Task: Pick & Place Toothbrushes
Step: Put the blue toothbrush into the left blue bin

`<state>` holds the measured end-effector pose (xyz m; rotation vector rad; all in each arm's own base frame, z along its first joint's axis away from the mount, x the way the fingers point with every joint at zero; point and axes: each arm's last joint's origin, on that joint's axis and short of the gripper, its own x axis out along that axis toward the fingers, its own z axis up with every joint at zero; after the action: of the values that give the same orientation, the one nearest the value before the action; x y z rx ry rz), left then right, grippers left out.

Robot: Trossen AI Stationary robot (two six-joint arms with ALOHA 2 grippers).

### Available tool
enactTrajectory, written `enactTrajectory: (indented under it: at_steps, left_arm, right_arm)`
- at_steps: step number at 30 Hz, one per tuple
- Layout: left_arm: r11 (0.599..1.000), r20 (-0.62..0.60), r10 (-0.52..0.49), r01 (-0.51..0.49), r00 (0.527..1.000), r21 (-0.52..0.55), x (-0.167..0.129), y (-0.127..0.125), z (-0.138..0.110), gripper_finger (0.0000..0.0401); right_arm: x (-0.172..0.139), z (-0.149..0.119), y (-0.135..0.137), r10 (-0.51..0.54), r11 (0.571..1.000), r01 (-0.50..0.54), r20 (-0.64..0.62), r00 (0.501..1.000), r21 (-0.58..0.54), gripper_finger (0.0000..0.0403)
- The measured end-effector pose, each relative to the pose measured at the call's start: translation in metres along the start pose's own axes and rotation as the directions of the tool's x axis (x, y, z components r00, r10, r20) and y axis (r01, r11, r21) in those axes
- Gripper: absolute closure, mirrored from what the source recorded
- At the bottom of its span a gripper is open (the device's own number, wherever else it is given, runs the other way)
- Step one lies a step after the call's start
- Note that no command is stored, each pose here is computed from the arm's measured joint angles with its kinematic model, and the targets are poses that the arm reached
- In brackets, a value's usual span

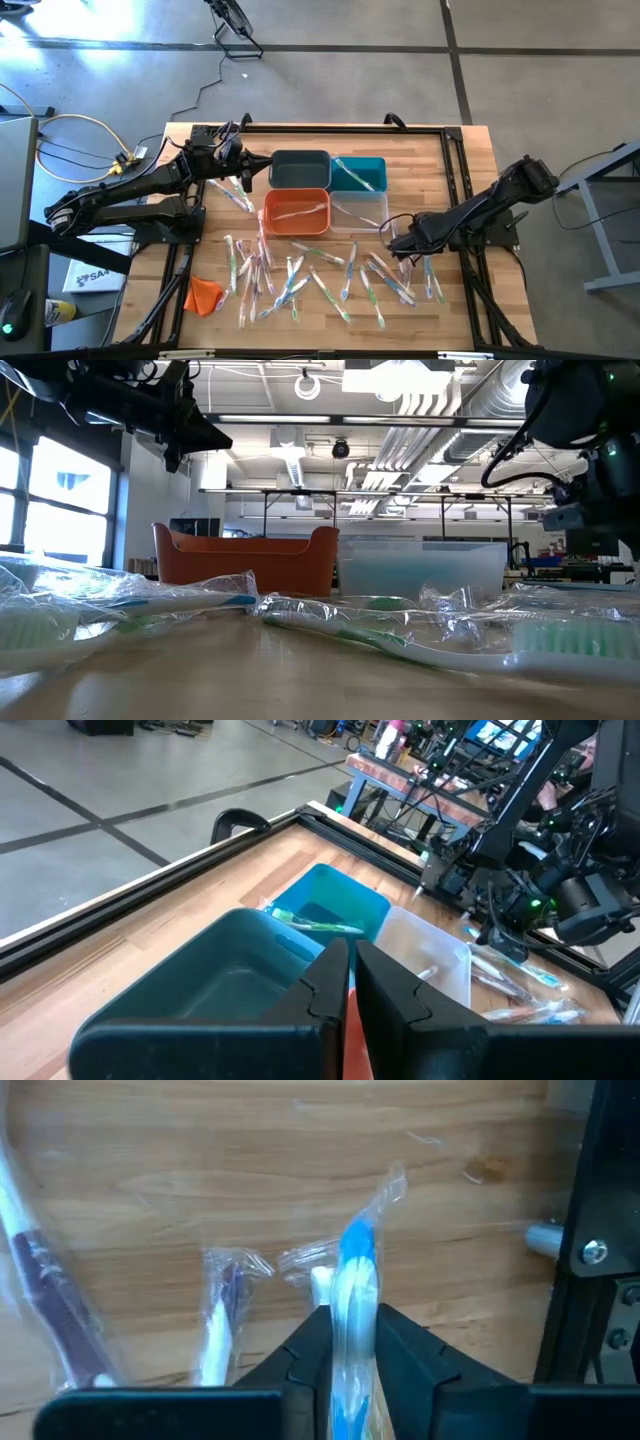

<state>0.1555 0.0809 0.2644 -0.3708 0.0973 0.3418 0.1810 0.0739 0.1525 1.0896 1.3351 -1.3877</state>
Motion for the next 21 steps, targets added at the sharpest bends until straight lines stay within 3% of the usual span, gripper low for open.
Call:
enactTrajectory:
  at_steps: [7, 12, 15, 21]
  left_arm:
    - [1.000, 0.000, 0.000, 0.000, 1.000, 0.000, 0.000, 0.000, 0.000, 0.0382]
    - [1.000, 0.001, 0.000, 0.000, 1.000, 0.000, 0.000, 0.000, 0.000, 0.0382]
    - [1.000, 0.001, 0.000, 0.000, 1.000, 0.000, 0.000, 0.000, 0.000, 0.0382]
    - [1.000, 0.022, -0.011, 0.011, 1.000, -0.006, 0.000, -0.001, 0.002, 0.0382]
  right_arm:
    - [-0.020, 0.007, -0.011, 0.143, 0.990, -0.143, 0.029, 0.989, -0.009, 0.0360]
    - [-0.039, 0.018, -0.022, 0.291, 0.957, -0.291, 0.067, 0.955, -0.009, 0.0359]
    - [-0.049, 0.026, -0.027, 0.392, 0.920, -0.392, 0.103, 0.914, -0.021, 0.0360]
    - [-0.070, 0.042, -0.030, 0.597, 0.799, -0.597, 0.218, 0.772, -0.072, 0.0360]
